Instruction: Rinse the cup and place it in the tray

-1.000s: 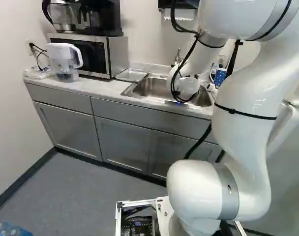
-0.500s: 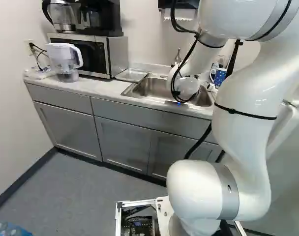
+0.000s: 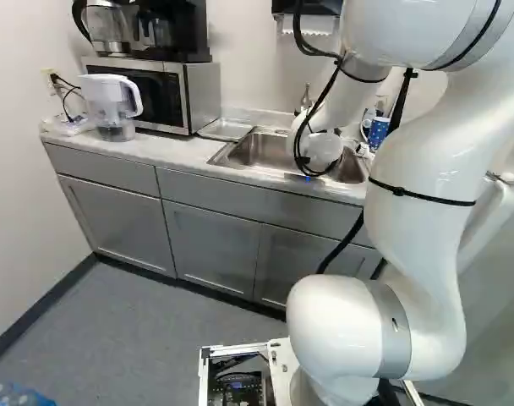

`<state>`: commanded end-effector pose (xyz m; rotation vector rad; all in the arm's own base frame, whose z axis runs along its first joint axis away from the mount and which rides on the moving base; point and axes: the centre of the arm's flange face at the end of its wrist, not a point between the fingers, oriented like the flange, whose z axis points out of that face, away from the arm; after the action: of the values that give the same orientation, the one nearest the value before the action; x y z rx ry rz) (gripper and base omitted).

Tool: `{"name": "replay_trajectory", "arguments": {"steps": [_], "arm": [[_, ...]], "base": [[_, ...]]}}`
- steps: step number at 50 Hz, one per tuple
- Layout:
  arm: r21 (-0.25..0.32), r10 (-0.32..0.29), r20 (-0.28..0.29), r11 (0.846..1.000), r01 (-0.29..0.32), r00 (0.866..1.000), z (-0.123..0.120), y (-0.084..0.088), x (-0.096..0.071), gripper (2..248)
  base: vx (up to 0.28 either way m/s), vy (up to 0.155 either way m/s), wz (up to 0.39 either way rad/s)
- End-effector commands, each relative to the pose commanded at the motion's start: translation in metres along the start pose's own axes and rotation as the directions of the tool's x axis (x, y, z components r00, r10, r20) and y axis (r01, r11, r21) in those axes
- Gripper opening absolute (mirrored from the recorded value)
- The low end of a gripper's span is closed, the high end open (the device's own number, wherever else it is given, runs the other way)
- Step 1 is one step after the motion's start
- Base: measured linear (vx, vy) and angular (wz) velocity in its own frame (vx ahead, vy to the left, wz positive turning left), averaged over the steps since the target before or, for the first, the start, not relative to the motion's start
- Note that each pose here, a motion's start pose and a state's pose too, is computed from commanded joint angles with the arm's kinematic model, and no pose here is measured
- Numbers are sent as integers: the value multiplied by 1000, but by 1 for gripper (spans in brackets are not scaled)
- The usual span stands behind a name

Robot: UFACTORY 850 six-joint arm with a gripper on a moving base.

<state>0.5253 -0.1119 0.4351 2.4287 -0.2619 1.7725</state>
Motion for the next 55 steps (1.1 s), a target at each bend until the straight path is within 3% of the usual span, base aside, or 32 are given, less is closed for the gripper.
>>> {"name": "replay_trajectory", "arguments": {"steps": [55], "arm": [[0,0,0,1000,0,1000,0,0,0,126]], "base": [[0,0,0]]}}
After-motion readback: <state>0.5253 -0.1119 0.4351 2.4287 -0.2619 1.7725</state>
